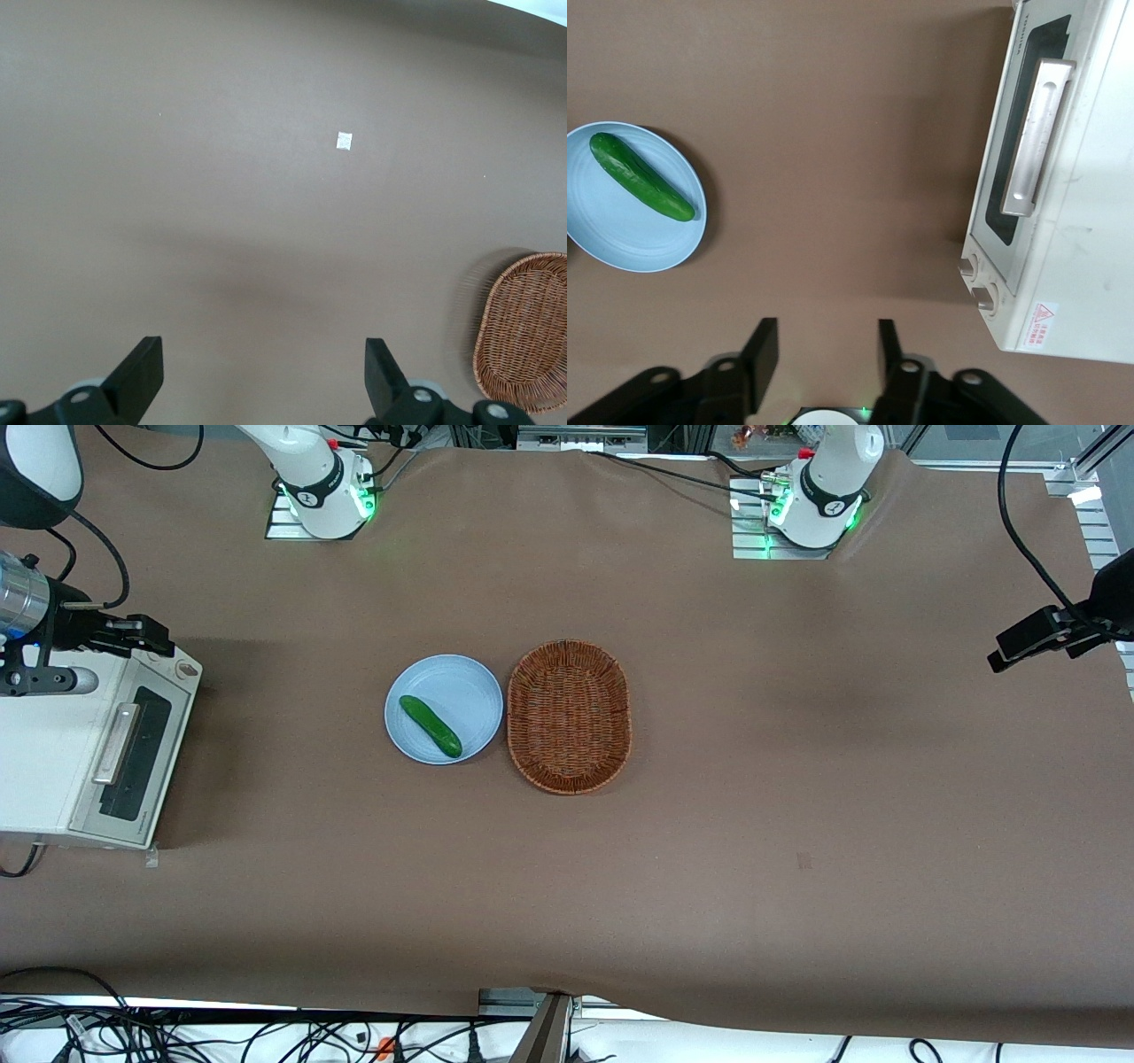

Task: Open oven door with right arm only
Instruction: 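Move the right gripper down to the silver handle of the oven door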

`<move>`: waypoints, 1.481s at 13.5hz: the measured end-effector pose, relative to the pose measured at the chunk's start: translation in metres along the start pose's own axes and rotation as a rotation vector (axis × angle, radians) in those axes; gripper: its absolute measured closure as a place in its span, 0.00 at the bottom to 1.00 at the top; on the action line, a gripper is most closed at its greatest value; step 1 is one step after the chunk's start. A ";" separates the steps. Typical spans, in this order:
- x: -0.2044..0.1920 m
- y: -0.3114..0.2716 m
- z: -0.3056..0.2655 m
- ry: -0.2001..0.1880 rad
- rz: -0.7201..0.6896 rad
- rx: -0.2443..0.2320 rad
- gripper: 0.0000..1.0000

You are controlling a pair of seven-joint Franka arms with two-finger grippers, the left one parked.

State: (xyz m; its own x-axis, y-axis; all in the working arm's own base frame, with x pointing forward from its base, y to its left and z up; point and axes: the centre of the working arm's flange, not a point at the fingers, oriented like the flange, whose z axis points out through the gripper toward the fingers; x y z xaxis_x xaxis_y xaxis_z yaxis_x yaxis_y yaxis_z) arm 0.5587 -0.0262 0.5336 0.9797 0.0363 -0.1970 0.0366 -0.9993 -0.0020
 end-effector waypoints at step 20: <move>0.106 0.008 0.172 0.018 0.127 -0.857 0.99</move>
State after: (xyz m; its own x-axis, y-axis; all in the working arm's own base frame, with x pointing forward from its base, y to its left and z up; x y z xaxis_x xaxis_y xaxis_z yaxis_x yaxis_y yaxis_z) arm 0.6290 -0.0308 0.3438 0.9892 -0.0682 -0.1297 0.0550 -0.6476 0.7600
